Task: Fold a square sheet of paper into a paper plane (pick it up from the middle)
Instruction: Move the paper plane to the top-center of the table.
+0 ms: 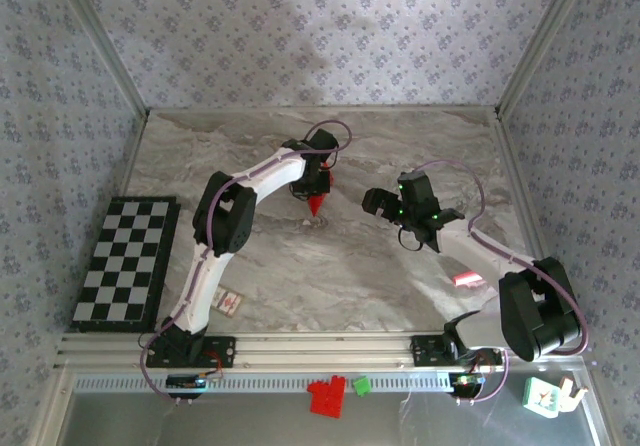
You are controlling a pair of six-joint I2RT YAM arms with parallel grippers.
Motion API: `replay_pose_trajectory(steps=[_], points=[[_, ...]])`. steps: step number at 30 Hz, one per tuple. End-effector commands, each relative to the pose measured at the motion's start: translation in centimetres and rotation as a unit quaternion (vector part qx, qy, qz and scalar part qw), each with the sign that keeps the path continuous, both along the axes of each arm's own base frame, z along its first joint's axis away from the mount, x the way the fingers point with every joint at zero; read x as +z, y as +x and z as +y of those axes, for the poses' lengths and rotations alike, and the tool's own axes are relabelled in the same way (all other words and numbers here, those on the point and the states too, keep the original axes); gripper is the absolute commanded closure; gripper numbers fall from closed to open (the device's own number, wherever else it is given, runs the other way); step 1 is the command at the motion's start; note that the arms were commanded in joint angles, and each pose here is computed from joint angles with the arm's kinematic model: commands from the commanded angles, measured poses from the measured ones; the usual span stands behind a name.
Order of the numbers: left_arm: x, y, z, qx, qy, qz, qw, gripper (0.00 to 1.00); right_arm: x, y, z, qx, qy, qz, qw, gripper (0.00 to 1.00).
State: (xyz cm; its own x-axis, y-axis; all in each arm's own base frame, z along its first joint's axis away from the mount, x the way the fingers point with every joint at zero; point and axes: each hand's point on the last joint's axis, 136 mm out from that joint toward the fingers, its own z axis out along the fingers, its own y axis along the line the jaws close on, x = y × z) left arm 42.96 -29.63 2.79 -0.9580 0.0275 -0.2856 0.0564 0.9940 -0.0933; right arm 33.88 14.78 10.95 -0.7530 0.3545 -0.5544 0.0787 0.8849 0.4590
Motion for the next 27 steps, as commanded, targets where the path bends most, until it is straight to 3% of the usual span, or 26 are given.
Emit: replay_pose_trajectory(steps=[1,12,27], points=[[1.2,1.1,-0.1,-0.004,0.01,-0.025,1.0,0.92,-0.4,-0.1,-0.1,-0.002,0.002,0.01,1.0,0.0],[-0.5,1.9,0.1,0.004,0.029,-0.024,0.999,0.7,-0.8,-0.2,-0.1,-0.001,0.005,0.017,1.0,0.0],[-2.6,0.7,1.5,0.044,0.058,0.009,0.997,0.56,-1.1,-0.4,-0.2,-0.003,0.005,0.023,1.0,0.0]])
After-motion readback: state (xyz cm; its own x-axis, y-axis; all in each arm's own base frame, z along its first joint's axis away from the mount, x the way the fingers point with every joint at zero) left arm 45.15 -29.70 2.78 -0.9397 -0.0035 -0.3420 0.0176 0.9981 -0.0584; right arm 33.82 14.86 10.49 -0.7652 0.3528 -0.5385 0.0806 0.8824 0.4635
